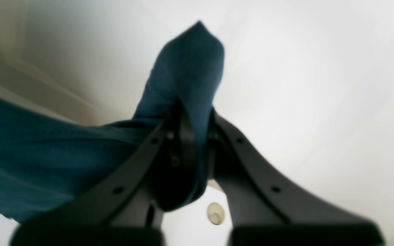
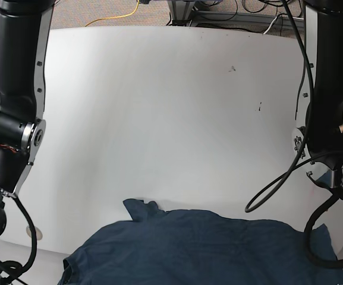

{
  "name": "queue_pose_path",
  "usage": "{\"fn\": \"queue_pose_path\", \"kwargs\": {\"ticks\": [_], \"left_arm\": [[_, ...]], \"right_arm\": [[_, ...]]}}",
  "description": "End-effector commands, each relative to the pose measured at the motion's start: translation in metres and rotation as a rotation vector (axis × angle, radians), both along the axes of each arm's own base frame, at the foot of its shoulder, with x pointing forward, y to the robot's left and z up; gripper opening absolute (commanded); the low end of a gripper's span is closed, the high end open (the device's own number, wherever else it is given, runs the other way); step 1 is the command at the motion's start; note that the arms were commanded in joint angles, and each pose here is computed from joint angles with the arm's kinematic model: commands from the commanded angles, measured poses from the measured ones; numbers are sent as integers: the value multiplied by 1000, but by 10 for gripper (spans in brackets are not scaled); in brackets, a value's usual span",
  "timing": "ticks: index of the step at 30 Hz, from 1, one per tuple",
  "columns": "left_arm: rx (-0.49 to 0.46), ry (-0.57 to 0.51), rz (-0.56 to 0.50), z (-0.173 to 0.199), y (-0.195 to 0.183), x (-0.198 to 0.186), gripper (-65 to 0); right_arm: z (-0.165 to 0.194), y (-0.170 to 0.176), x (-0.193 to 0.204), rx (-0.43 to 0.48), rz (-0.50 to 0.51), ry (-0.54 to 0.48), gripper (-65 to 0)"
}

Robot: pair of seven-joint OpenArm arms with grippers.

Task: Layout the t-shirt on the table in an organized manner, then fold the t-shirt properly
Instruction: 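Lift the t-shirt with both grippers and shake it out in the air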

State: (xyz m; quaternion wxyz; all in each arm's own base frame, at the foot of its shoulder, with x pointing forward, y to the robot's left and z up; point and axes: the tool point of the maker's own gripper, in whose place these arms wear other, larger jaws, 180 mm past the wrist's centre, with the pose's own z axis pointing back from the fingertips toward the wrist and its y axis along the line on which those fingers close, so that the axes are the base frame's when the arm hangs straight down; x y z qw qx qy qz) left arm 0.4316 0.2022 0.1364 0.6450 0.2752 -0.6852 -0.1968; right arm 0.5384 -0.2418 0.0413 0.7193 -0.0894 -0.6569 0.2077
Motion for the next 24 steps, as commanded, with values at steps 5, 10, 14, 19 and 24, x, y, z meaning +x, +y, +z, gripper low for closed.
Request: {"fn": "queue_pose_path", "kwargs": {"ticks": [5, 10, 14, 19, 24], "left_arm": [[-18, -36, -17, 32, 0, 4, -650], [-25, -46, -20, 45, 1, 5, -650], [-32, -39, -22, 52, 3, 8, -650], [-38, -38, -28, 58, 3, 10, -650], [-43, -31, -32, 60, 3, 12, -650]], "right_arm": [[78, -13, -17, -56, -36, -131, -628], [98, -24, -25, -94, -64, -158, -628], [109, -28, -30, -113, -76, -176, -626], [118, -34, -34, -121, -91, -188, -626], [120, -38, -38, -158, -105, -156, -626]]}}
